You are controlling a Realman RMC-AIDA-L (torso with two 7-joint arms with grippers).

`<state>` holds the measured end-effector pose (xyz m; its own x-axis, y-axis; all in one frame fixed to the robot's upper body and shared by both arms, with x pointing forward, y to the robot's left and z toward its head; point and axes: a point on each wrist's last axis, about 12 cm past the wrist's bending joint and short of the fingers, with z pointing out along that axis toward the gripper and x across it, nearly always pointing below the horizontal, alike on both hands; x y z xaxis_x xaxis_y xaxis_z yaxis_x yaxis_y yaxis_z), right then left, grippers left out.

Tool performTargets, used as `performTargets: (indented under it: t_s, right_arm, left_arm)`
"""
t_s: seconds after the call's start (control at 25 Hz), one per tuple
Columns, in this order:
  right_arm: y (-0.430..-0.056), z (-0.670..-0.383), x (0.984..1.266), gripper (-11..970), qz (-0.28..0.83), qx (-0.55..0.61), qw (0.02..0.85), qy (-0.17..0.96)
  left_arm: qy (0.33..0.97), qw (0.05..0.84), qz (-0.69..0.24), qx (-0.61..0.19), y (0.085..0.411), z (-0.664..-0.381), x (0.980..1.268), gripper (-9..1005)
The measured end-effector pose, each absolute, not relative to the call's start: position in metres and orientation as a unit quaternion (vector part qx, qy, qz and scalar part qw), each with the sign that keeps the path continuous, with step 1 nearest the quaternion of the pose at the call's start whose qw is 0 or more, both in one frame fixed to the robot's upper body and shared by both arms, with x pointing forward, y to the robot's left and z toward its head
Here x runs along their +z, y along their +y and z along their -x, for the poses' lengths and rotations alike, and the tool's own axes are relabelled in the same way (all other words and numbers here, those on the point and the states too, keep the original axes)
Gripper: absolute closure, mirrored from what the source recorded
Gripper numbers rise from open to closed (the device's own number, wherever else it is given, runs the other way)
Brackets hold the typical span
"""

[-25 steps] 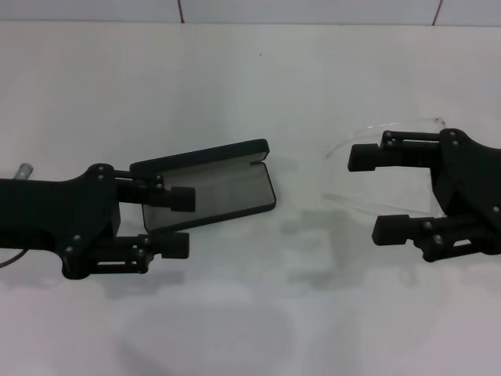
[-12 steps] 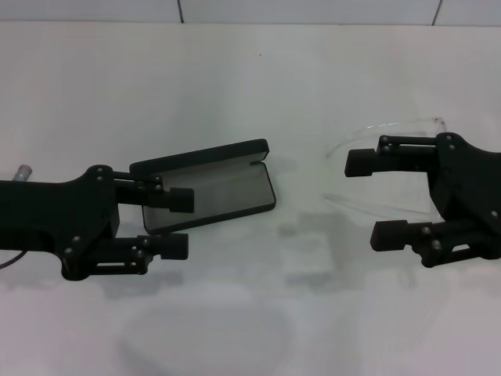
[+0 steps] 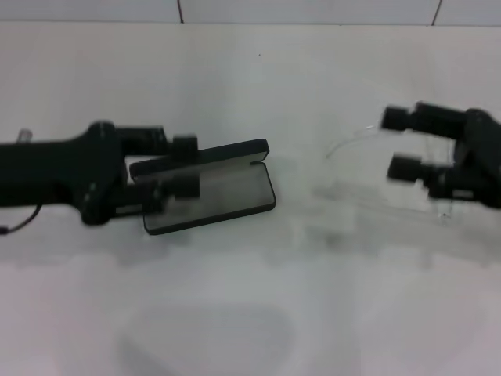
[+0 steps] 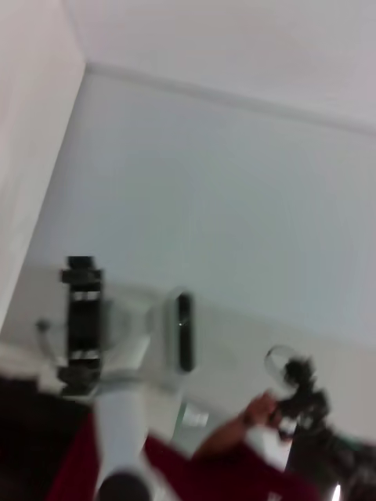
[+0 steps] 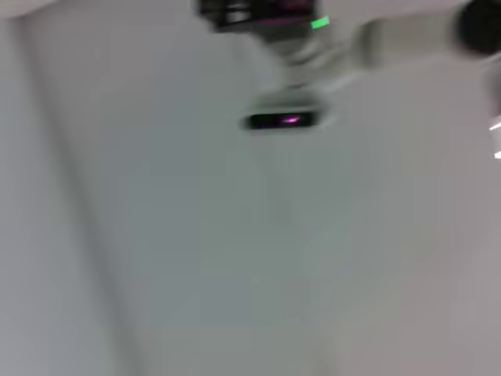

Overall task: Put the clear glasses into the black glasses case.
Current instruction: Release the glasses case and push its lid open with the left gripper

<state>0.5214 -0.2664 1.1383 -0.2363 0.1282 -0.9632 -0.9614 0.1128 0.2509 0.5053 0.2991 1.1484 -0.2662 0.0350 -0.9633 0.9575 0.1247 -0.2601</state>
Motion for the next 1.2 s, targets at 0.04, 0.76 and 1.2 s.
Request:
performTargets:
  t_s: [0.04, 0.76, 1.2]
  right_arm:
    - [-0.273, -0.521, 1.134, 191, 0.352, 0.545, 0.505, 0.57]
    - [-0.33, -0.448, 1.111, 193, 0.218, 0.522, 0.672, 0.478]
    - [-0.338, -0.443, 1.115, 209, 0.219, 0.514, 0.689, 0.462]
  left_arm:
    - [0.61, 0.45, -0.41, -0.506, 0.297, -0.509, 1.151, 464]
    - [0.717, 0.384, -0.557, -0.167, 0.205, -0.551, 1.203, 482]
    - [0.734, 0.336, -0.588, -0.047, 0.17, -0.55, 1.187, 489]
